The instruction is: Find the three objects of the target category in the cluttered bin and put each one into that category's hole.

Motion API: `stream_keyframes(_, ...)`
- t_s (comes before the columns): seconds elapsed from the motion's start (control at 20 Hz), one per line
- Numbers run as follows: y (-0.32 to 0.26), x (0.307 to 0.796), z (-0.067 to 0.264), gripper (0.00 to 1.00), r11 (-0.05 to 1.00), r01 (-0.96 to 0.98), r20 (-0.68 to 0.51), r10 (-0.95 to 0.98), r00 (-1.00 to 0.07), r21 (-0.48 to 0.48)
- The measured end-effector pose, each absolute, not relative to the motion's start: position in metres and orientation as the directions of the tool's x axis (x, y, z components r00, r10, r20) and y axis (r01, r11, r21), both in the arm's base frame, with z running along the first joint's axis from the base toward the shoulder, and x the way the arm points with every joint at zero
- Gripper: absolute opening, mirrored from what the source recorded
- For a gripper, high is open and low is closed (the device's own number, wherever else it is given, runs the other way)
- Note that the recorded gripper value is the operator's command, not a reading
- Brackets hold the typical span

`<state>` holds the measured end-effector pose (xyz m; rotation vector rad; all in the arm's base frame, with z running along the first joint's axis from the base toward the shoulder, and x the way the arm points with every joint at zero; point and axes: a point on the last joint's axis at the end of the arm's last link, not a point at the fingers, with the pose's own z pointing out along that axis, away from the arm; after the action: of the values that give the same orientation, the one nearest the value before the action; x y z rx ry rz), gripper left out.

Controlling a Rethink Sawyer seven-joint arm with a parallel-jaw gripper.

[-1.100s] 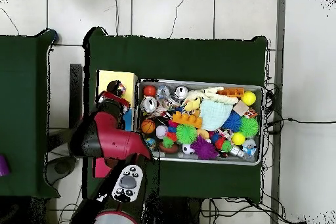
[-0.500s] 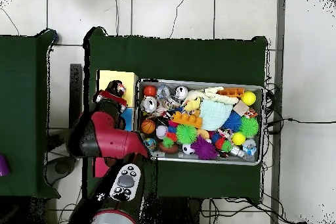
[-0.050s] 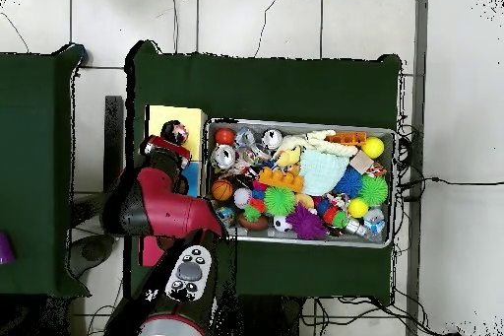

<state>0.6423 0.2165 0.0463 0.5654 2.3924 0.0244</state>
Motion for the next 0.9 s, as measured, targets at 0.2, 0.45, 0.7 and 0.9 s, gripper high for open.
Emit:
stream_keyframes(0.2, 0.216, 0.642, 0.046, 0.00, 0.906, 0.392, -0.610, 0.404, -0.682, 0.162)
stream_keyframes(0.45, 0.208, 0.644, 0.045, 0.00, 0.905, 0.394, -0.609, 0.405, -0.683, 0.160)
stream_keyframes(0.7, 0.204, 0.645, 0.044, 0.00, 0.909, 0.383, -0.605, 0.399, -0.689, 0.164)
stream_keyframes(0.9, 0.206, 0.645, 0.044, 1.00, 0.911, 0.377, -0.606, 0.396, -0.690, 0.166)
